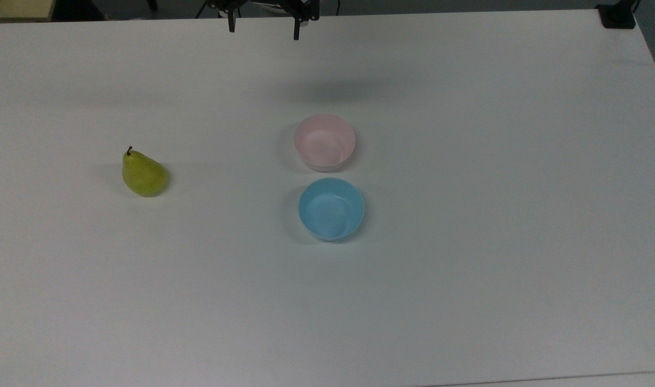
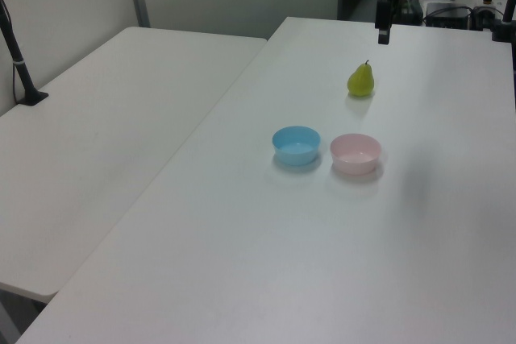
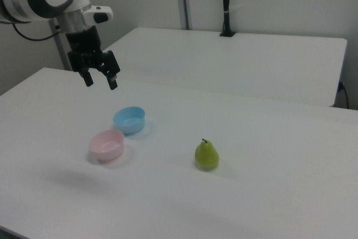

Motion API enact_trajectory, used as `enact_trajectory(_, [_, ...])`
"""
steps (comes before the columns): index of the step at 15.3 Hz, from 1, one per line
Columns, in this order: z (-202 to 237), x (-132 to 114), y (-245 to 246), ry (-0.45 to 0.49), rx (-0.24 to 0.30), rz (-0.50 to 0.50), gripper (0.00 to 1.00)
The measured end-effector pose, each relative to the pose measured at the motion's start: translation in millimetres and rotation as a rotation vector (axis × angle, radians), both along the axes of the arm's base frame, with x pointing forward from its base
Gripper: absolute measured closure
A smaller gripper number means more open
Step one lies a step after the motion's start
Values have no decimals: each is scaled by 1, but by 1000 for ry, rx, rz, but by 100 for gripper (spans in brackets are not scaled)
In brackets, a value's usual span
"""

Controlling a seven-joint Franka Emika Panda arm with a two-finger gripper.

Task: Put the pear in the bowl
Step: 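Move the gripper over the yellow-green pear and lower it around the pear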

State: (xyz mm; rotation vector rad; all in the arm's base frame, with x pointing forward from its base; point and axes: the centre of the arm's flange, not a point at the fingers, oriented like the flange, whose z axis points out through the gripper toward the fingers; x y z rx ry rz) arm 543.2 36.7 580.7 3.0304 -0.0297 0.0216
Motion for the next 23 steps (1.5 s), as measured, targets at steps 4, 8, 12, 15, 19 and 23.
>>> enact_trajectory(4, [0, 0, 0, 0, 0, -1, 0])
enact_trajectory(8, [0, 0, -3, 0, 0, -6, 0])
enact_trajectory(12, [1, 3, -31, -5, 1, 37, 0])
enact_trajectory(15, [0, 11, -70, -42, 26, 103, 0])
enact_trajectory(19, [-33, 31, -128, -48, 19, 156, 0])
enact_trajectory(23, [-79, 48, -168, -35, 9, 114, 0])
